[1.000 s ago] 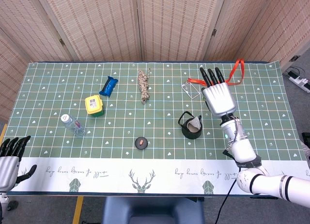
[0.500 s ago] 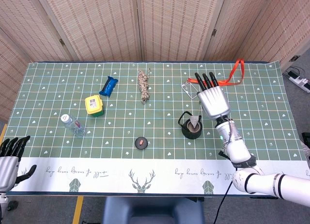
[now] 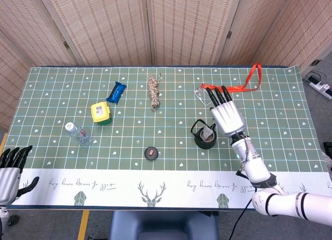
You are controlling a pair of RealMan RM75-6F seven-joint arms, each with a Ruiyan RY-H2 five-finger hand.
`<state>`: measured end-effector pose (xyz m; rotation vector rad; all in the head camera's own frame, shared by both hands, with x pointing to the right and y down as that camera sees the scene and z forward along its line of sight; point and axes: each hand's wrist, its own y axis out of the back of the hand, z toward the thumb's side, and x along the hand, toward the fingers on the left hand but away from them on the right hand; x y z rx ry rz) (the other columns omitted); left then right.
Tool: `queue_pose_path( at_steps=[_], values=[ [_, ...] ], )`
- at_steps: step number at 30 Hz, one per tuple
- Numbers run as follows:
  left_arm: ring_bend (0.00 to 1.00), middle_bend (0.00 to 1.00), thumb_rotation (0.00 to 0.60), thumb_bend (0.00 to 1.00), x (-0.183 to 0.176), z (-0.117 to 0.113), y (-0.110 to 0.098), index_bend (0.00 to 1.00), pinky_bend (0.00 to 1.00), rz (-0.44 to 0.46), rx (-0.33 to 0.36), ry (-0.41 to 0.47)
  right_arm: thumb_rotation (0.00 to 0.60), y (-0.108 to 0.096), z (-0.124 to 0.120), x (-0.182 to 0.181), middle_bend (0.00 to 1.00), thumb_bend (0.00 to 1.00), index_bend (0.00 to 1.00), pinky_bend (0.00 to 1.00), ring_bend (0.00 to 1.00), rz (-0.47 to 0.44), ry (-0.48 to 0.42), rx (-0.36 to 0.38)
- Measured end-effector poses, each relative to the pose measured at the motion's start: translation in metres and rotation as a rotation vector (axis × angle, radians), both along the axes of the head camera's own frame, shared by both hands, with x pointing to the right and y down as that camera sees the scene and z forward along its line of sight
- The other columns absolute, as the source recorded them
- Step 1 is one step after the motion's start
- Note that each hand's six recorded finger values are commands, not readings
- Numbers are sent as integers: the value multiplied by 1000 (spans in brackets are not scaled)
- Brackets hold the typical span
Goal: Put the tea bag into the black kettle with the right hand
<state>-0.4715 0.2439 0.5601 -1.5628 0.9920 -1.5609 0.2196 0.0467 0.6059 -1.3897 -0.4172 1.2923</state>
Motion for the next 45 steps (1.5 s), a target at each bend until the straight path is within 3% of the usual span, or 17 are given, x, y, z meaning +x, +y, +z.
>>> queue_pose_path(
  at_steps=[13,21,25,31,33,39,45],
  values=[
    [47,78,600,267,0,2,0,0,22,-2,-2,-7,600,32,29,7,1,422,636,0,0,-61,60,-71],
    [48,78,600,267,-1,3,0,0,23,-2,-5,-15,600,41,28,12,1,422,621,0,0,-79,67,-65],
    [48,78,600,267,-1,5,0,0,22,-3,-14,-24,600,47,22,19,0,422,469,0,0,-90,64,-58],
    [48,78,600,267,-1,7,-1,0,22,-8,-15,-32,600,59,15,33,0,413,83,0,0,-71,70,-93],
    [48,78,600,267,-1,7,-1,0,22,-7,-14,-33,600,66,14,38,0,381,18,0,0,-62,79,-121],
    [48,78,600,267,-1,8,0,0,22,-7,-18,-37,600,87,17,49,0,317,0,0,0,-54,114,-171],
    [48,78,600,267,-2,7,0,0,23,-9,-16,-37,600,93,11,53,0,294,0,0,0,-38,105,-169]
  ],
)
